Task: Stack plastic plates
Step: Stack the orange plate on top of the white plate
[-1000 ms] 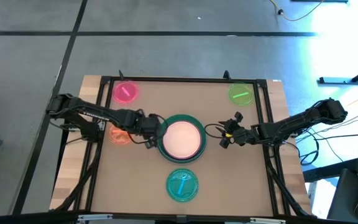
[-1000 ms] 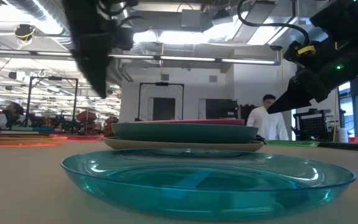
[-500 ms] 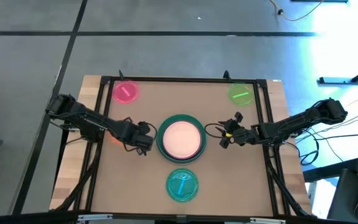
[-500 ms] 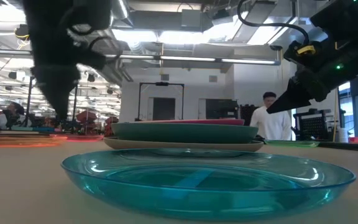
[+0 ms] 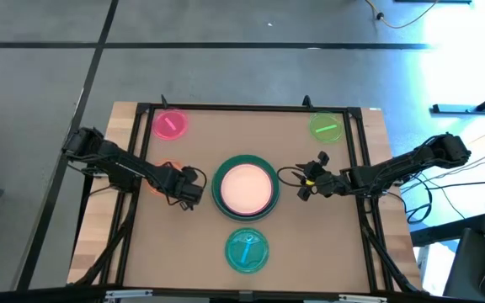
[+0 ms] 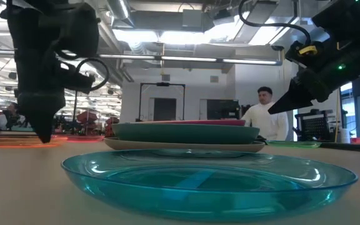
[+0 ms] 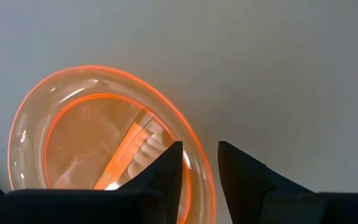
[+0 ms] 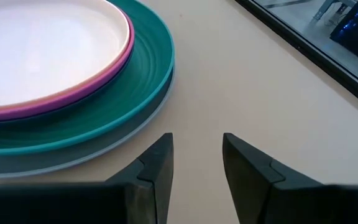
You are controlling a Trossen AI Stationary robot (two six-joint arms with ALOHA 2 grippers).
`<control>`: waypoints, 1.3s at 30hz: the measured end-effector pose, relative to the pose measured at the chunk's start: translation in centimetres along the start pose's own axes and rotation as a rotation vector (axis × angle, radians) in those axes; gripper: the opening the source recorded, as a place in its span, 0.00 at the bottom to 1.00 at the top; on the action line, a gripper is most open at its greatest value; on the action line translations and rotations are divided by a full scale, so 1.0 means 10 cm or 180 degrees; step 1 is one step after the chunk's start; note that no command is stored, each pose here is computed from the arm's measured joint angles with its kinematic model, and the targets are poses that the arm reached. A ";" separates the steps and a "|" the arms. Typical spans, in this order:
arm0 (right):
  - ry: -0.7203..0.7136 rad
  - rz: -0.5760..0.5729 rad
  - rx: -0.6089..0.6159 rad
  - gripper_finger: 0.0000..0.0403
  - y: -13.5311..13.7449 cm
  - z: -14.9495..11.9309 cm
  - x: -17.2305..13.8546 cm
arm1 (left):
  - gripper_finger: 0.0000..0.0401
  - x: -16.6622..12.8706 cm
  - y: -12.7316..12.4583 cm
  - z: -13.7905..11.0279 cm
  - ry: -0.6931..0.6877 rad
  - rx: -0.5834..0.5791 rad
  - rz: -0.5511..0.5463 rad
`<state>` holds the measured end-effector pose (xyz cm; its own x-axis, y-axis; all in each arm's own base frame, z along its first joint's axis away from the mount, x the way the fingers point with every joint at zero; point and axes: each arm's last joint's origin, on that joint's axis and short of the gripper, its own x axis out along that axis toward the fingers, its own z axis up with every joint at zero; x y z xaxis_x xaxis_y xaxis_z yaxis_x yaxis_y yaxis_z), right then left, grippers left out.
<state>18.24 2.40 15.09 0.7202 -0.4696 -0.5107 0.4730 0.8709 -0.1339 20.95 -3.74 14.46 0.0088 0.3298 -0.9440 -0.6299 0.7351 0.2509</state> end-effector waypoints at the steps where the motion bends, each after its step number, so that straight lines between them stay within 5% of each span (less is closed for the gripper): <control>1: 0.0000 0.0001 0.0000 0.32 0.00 0.00 0.00 | 0.24 0.01 0.01 -0.01 0.0002 -0.0002 0.0016; 9: 0.0000 0.0000 -0.0001 0.32 0.00 0.00 0.00 | 0.21 0.09 0.02 -0.05 -0.0044 -0.0023 0.0001; 20: 0.0000 0.0001 0.0000 0.32 0.00 0.00 0.00 | 0.02 0.13 0.04 -0.06 -0.0086 0.0092 0.0036; 27: 0.0000 -0.0001 -0.0001 0.32 0.00 0.00 0.00 | 0.01 0.11 0.05 -0.05 -0.0165 0.0167 0.0106; 39: -0.0002 -0.0001 -0.0001 0.32 0.00 0.00 0.00 | 0.00 -0.34 -0.17 0.30 -0.0886 0.0664 -0.0011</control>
<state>18.24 2.41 15.10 0.7203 -0.4701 -0.5101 0.4731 0.8707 -0.1343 24.31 -4.29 17.88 0.2402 0.4548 -0.8576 -0.4574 0.8323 0.3133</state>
